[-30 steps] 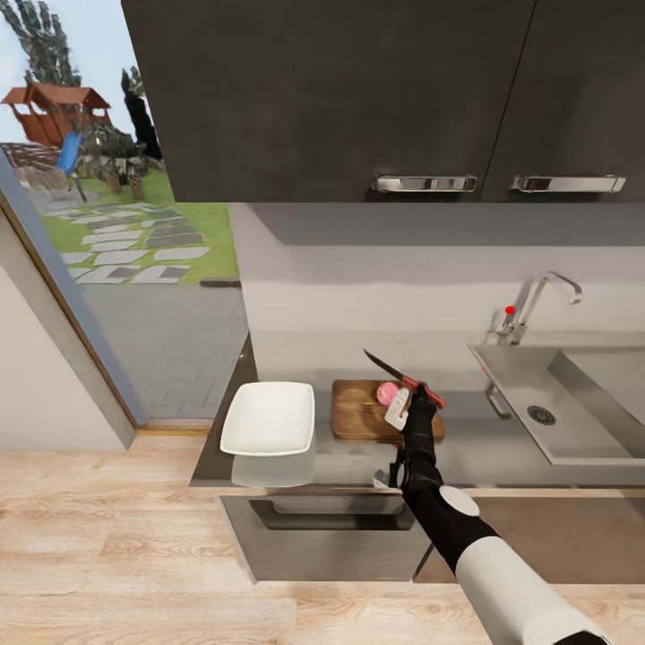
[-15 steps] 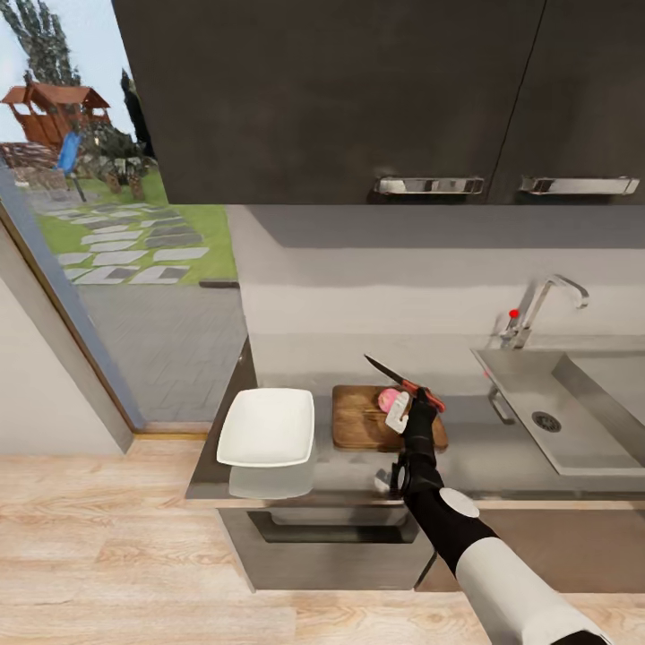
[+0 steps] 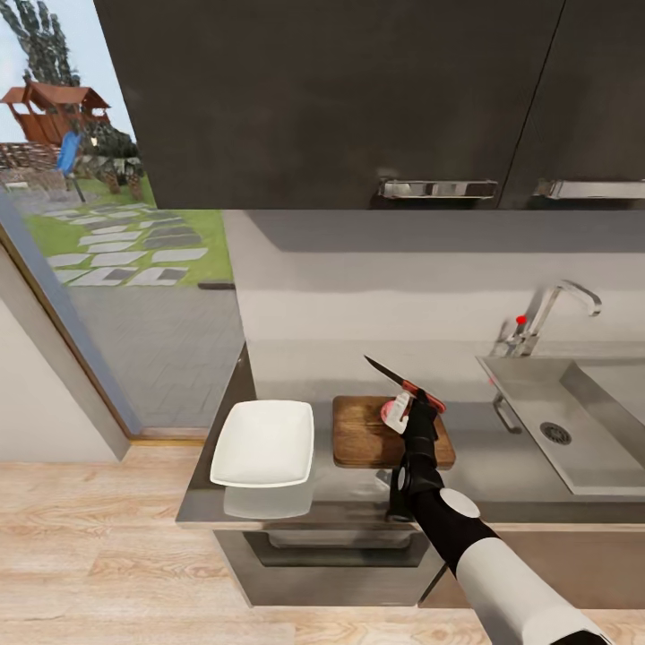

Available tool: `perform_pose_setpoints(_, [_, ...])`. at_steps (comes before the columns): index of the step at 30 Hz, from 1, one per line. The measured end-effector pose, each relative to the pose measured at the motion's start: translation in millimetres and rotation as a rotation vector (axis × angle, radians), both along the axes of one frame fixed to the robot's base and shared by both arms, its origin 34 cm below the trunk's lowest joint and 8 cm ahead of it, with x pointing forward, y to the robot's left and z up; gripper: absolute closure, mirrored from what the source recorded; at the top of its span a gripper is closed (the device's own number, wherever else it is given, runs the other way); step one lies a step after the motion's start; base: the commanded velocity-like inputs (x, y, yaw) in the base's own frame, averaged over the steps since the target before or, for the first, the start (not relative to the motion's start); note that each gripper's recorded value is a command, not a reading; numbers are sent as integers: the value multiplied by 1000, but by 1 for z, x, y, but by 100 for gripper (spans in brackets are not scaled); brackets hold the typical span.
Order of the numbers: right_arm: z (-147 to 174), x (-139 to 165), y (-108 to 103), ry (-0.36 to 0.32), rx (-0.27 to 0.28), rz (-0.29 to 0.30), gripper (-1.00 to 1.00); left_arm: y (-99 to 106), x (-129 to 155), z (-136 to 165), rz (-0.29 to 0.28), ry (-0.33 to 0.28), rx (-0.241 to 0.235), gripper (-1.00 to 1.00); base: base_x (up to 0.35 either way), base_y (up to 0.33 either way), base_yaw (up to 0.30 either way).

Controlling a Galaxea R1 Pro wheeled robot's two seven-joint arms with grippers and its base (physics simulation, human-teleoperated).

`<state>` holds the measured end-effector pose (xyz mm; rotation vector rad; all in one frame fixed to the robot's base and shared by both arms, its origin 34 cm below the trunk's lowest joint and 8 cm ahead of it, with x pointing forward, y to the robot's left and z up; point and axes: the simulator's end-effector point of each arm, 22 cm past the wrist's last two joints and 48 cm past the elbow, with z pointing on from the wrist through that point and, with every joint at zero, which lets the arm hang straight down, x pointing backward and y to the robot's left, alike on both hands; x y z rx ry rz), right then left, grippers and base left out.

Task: In the kitchen, take the Vidalia onion out of the sink, dice it on the chopping board with the paring knife, put the diced onion into the bowl on the countertop, then place both the paring knife and the chopping board into the sink.

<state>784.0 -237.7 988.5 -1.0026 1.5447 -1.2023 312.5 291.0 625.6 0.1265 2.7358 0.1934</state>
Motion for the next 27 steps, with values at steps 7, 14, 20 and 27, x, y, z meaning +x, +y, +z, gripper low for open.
perform_pose_setpoints(7, [1,1,3,-4,4,10,100,0,0,0,-1,0,0,-100,1,0,0])
perform_pose_setpoints(14, [1,1,5,-6,4,13,100,0,0,0,0,0,0,-100,0,0,0])
perform_pose_setpoints(20, [1,1,4,-5,4,12,100,0,0,0,0,0,0,-100,0,0,0])
perform_pose_setpoints(27, [-11,-3,3,22,-3,11,100,-1,0,0,0,0,-1,-100,-114,0,0])
